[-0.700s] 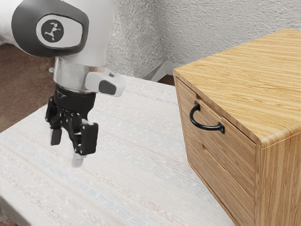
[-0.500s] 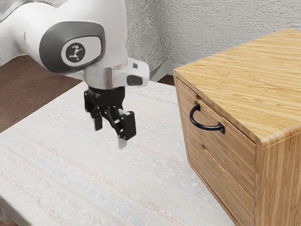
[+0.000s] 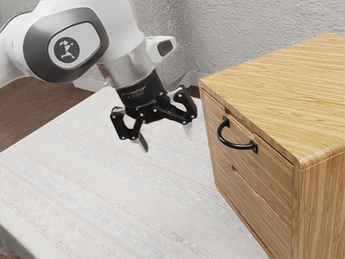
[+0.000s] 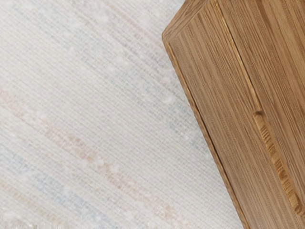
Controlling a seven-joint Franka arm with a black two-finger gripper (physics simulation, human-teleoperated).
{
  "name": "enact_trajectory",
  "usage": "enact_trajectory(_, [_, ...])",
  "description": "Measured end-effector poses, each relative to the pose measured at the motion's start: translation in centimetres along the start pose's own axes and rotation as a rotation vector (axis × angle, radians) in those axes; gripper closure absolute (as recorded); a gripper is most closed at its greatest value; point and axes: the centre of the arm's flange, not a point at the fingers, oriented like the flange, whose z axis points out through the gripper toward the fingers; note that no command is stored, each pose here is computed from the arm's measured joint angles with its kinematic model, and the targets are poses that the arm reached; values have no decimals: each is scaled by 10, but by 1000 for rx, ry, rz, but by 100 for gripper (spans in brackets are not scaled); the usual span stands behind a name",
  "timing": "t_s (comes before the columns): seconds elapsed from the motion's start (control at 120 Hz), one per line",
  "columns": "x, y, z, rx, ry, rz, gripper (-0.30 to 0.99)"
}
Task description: Pull the drawer handle with one arm to open the drawer
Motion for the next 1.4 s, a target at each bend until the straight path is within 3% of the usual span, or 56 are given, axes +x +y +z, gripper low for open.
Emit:
enact_trajectory(0.217, [-4, -7, 16, -77, 4, -234, 0])
enact_trajectory(0.4, [-16, 20, 21, -151, -3, -337, 0])
enact_trajectory(0.783, [-23, 35, 28, -232, 5, -524, 0])
enact_trajectory(1.217, [-23, 40, 35, -265, 3, -635, 0])
enact_trajectory(1.4, [-24, 41, 38, -265, -1, -662, 12])
